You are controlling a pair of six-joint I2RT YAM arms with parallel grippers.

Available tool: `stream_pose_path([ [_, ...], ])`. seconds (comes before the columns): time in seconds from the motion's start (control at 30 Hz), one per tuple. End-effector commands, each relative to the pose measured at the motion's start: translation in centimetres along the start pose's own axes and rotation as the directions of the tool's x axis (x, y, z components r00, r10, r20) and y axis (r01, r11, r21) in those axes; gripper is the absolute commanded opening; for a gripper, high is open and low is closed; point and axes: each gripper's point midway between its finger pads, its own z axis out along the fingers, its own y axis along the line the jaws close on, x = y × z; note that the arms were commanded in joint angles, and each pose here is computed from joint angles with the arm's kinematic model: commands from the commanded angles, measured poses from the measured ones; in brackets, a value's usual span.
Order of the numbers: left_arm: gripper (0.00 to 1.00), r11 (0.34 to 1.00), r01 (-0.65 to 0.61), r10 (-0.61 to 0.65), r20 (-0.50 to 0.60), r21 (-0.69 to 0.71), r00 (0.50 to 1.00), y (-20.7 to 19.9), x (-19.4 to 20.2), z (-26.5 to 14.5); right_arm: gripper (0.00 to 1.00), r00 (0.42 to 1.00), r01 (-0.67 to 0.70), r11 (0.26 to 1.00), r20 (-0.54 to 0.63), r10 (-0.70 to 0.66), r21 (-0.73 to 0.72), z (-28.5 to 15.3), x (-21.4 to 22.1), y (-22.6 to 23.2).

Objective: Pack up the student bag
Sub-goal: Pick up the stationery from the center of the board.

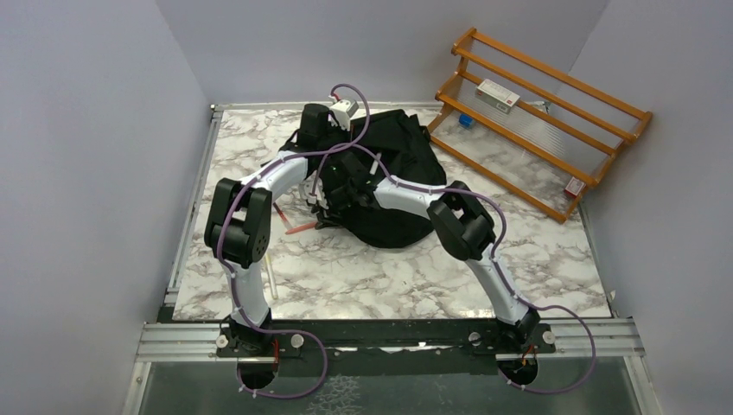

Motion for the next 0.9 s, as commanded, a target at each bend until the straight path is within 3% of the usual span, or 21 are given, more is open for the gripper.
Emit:
stream_pose_path([
  [0.0,0.00,1.000,-0.024,0.024,0.069,0.002,0.997,-0.3,-2.8,0.1,0.53,0.991,-0.053,0.997,-0.123,0.047,-0.047,1.4,3.4,2.1],
  [0.43,0.00,0.999,-0.029,0.027,0.087,0.014,0.996,-0.7,-3.1,-0.1,0.45,0.915,-0.112,0.989,-0.398,0.066,-0.093,1.2,8.8,4.5],
  [0.87,0.00,0.999,-0.036,0.034,0.085,0.025,0.996,-0.8,-3.0,-0.1,0.06,0.894,-0.165,0.975,-0.440,0.084,-0.151,1.0,9.2,6.6],
])
